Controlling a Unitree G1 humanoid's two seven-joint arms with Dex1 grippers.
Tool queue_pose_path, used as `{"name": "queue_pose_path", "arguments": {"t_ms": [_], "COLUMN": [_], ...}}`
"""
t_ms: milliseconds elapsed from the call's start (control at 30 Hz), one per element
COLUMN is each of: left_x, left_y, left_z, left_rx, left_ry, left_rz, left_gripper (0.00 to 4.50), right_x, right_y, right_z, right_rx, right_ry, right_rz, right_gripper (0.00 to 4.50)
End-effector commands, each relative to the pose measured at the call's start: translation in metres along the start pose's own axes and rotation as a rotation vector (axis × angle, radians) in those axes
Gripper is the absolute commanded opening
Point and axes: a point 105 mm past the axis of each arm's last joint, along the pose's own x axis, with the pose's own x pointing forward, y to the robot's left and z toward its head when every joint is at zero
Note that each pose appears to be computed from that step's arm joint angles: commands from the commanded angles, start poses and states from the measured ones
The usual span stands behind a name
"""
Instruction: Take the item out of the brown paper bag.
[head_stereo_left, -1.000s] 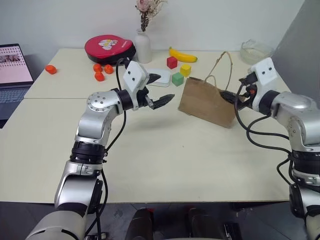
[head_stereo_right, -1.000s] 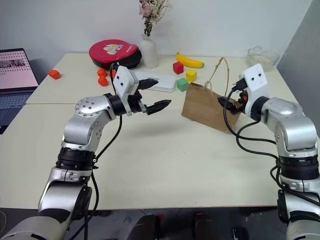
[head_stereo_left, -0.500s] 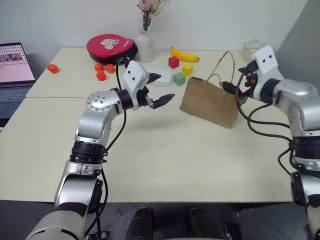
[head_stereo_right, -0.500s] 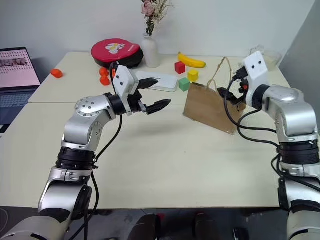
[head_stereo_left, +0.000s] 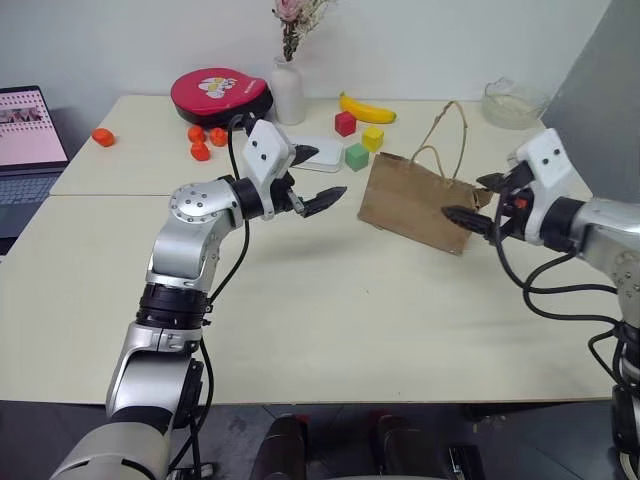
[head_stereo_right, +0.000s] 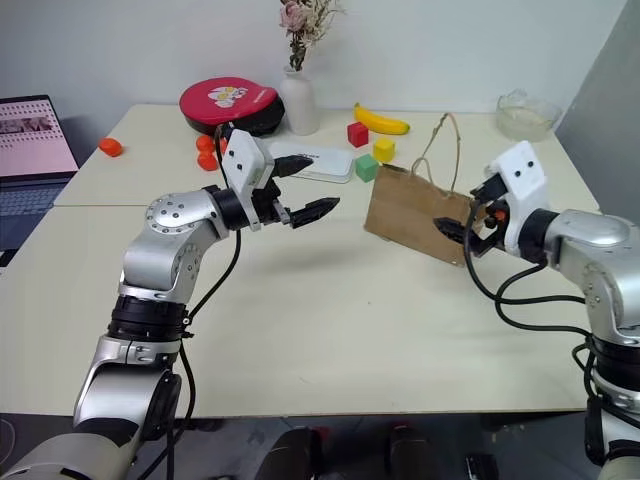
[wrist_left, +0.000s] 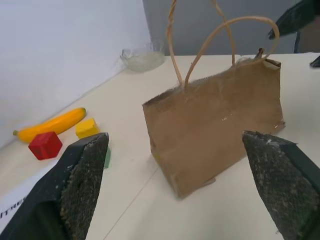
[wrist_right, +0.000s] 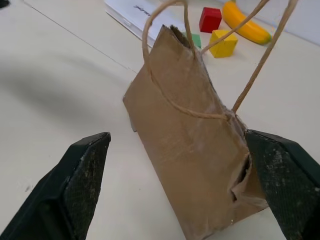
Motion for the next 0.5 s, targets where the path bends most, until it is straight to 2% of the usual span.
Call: {"name": "queue_pose_path", "arguments": {"t_ms": [33, 233, 500], "left_x": [0.004, 0.004, 0.006], "left_y": [-0.002, -0.001, 0.0], "left_z": [0.017, 0.02, 0.023], "left_rx": [0.036, 0.033, 0.023], "left_ry": [-0.05, -0.061, -0.074], "left_rz": [-0.014, -0.011, -0.008], "left_gripper": [4.48, 4.48, 4.48], "right_x": [0.003, 0.013, 0.032], "right_y": [-0.017, -0.038, -0.04], "right_z": [0.012, 0.017, 0.029], "right_rx": [-0.045, -0.026, 0.019], "right_ry": [-0.041, -0.055, -0.114], "right_rz": [-0.122, -0.231, -0.224], "right_gripper": [4.5, 4.5, 4.5]}}
